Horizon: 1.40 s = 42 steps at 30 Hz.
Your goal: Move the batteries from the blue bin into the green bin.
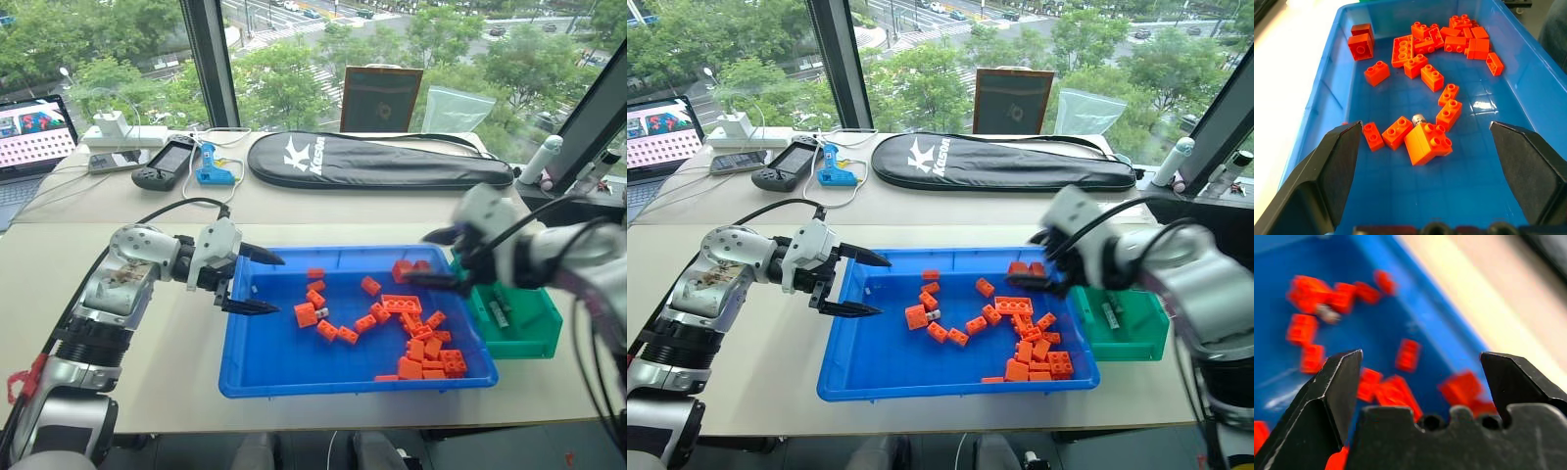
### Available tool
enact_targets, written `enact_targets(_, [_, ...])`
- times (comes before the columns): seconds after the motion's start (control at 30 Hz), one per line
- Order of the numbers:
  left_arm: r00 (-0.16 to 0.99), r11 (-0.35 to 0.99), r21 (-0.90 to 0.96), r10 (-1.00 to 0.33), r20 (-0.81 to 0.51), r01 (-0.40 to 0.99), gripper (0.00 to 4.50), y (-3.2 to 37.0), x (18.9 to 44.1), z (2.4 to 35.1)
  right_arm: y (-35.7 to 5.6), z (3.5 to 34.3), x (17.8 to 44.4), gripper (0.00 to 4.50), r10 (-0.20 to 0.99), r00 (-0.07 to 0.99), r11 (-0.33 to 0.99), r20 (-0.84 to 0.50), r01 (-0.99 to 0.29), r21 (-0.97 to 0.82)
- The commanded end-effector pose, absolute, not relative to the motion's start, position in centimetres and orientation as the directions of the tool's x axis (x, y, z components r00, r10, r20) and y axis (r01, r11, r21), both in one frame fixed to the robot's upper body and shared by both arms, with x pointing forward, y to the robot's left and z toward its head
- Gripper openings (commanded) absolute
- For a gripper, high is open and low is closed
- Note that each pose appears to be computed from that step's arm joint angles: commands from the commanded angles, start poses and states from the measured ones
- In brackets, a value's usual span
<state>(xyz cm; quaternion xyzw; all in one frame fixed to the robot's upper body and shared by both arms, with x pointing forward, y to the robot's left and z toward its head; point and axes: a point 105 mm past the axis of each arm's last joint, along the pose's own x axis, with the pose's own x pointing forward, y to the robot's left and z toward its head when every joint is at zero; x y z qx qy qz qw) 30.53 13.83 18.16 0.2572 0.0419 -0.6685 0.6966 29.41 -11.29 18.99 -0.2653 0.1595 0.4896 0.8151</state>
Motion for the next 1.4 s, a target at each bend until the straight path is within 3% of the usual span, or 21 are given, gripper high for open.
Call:
enact_targets(0.03, [0.146,-0.005,0.355,-0.906,-0.398,0.935,4.5,14.3,30.8,19.1,-8.8,18.0,29.0,4.48,0.735,0.426,0.297,-0.529,-0.902,-0.314])
enact_targets(0.37, [0.148,-0.005,0.356,-0.903,-0.403,0.934,4.5,14.3,30.9,19.2,-5.0,16.6,29.9,4.48,0.783,0.369,0.26,-0.5,-0.925,-0.275])
enact_targets(0.6, [0.094,-0.056,0.31,-0.889,-0.447,0.949,4.5,14.9,29.7,18.7,-1.7,15.5,29.9,4.48,0.803,0.311,0.153,-0.508,-0.932,-0.329])
enact_targets(1.1, [0.105,-0.05,0.3,-0.87,-0.481,0.953,4.5,15.8,29.0,18.5,-0.3,13.2,30.3,4.48,0.773,0.261,0.005,-0.578,-0.914,-0.406])
enact_targets(1.23, [0.11,-0.046,0.302,-0.87,-0.48,0.952,4.5,15.8,29.0,18.6,-0.4,12.9,30.5,3.49,0.764,0.263,-0.009,-0.589,-0.909,-0.418])
enact_targets(1.4, [0.115,-0.041,0.305,-0.872,-0.477,0.951,4.5,15.6,29.3,18.5,-0.7,14.1,30.9,1.79,0.764,0.29,-0.017,-0.576,-0.884,-0.467])
